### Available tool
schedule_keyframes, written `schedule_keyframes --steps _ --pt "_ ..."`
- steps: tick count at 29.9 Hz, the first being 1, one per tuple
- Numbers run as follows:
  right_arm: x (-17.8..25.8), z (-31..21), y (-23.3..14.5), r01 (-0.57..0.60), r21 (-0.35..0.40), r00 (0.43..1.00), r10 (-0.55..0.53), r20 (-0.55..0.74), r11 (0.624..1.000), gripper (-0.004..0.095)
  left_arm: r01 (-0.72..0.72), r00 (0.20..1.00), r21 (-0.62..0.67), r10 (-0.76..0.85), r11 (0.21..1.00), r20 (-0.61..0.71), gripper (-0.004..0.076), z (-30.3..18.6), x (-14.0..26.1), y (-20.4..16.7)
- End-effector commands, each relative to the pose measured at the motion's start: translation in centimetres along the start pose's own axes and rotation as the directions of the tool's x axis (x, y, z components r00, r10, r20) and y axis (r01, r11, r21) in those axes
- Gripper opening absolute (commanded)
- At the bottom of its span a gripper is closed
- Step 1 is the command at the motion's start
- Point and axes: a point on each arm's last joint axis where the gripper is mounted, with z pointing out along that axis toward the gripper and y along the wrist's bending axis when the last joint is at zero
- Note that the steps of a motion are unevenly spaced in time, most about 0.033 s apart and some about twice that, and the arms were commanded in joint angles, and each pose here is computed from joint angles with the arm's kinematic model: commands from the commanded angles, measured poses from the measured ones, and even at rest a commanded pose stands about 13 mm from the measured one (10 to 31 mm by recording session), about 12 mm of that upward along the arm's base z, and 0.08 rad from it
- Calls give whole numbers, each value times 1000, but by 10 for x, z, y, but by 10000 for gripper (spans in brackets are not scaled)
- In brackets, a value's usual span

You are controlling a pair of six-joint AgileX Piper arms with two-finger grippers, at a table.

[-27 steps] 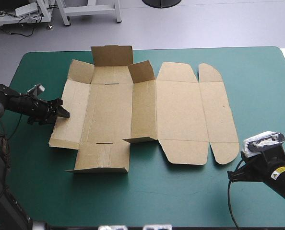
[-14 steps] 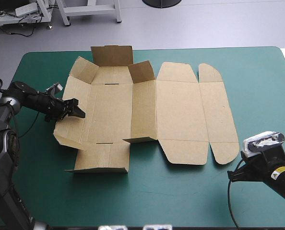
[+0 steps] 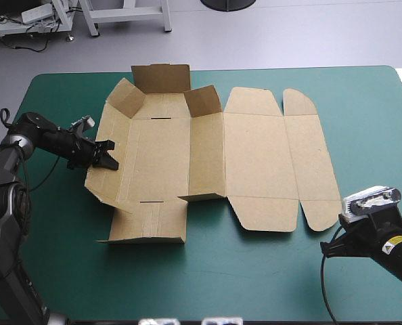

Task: Fold the box

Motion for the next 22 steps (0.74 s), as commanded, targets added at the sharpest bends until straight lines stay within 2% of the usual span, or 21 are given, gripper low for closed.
schedule_keyframes --steps 1,6,10,17,22 --pt "-14 -6 -1 -23 0 996 23 86 1000 -25 -157 982 62 149 986 117 0 -46 -6 -50" --pt "-14 -6 0 -21 -5 996 22 91 1000 -25 -391 895 -12 383 920 230 0 -84 -6 -106" --pt "-15 -6 -1 9 4 995 -9 98 1000 -24 -525 817 -126 540 842 201 0 -96 3 -141" --pt "-22 -7 -3 11 30 984 -16 175 1000 -25 -719 629 -305 771 625 98 0 -104 26 -205" --pt "-27 -8 -4 11 47 975 -21 221 999 -25 -789 425 -448 900 421 97 0 -122 51 -265"
